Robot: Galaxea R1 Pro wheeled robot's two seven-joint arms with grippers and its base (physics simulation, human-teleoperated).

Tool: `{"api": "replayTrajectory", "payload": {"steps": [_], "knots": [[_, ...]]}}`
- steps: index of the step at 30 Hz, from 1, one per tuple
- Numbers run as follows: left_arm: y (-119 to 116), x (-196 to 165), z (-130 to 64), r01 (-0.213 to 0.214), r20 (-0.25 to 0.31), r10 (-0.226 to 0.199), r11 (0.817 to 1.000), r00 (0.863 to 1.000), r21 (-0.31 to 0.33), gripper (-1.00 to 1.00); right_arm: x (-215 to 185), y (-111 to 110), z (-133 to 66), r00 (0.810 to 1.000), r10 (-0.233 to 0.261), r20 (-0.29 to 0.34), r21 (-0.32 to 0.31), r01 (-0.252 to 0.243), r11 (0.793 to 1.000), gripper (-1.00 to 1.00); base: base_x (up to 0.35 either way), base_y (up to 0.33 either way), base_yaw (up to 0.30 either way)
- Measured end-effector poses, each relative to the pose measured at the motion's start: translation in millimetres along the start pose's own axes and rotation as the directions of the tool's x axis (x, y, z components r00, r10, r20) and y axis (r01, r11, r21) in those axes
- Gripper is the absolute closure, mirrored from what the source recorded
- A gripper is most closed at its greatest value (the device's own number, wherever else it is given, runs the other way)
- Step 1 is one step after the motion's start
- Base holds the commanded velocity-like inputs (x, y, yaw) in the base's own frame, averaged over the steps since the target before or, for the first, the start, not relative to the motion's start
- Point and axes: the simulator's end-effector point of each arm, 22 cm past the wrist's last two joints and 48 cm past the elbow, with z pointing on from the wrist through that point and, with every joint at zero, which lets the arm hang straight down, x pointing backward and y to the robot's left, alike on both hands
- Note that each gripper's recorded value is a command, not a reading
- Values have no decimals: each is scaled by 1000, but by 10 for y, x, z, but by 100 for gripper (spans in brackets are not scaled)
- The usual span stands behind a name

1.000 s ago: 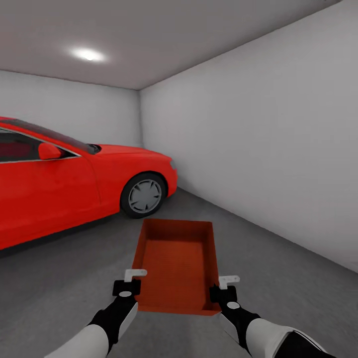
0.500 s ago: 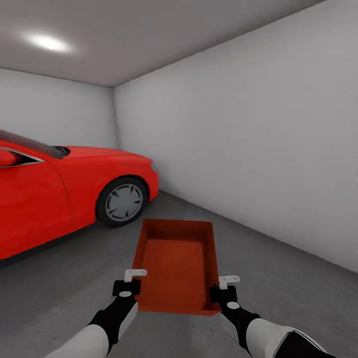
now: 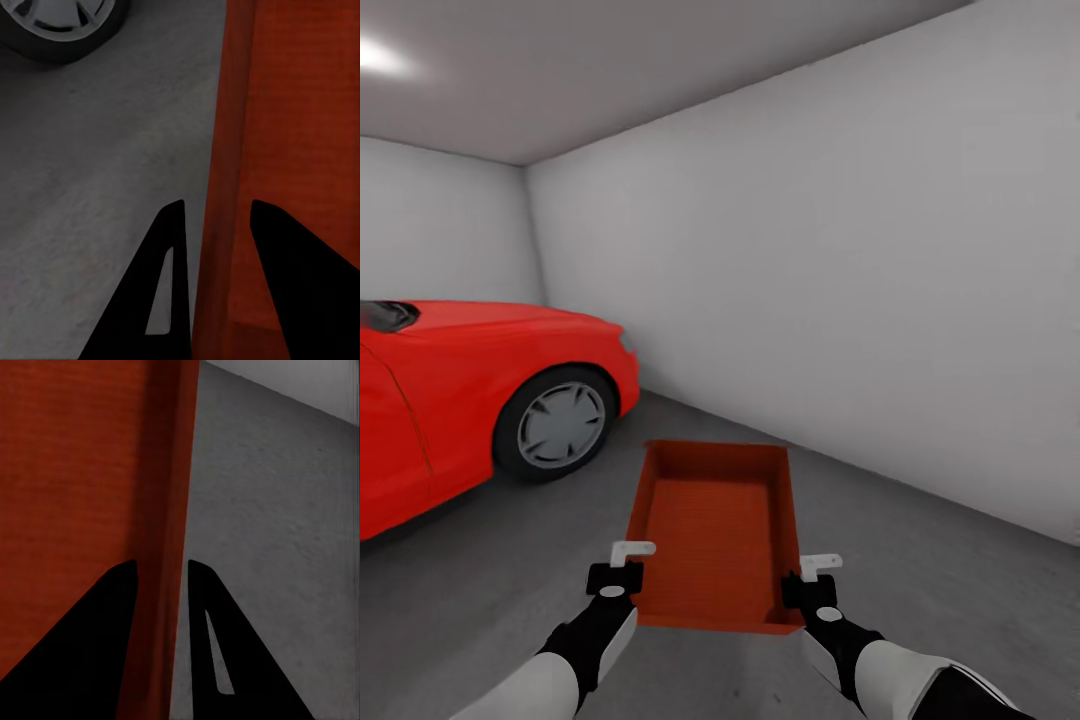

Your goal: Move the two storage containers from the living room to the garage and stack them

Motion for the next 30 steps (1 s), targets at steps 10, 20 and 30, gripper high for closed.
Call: {"api": "replayTrajectory", "payload": {"steps": [10, 20, 30], "knots": [[0, 1, 0, 0, 0, 0, 1000, 1000, 0, 100, 1, 1, 0, 1000, 0, 0, 0, 0, 1000, 100, 321, 177, -282], [0, 2, 0, 0, 0, 0, 1000, 1000, 0, 100, 1, 0, 0, 1000, 0, 0, 0, 0, 1000, 100, 321, 176, -282], [0, 2, 0, 0, -1, 0, 1000, 1000, 0, 100, 1, 0, 0, 1000, 0, 0, 0, 0, 1000, 100, 321, 176, -282]]}}
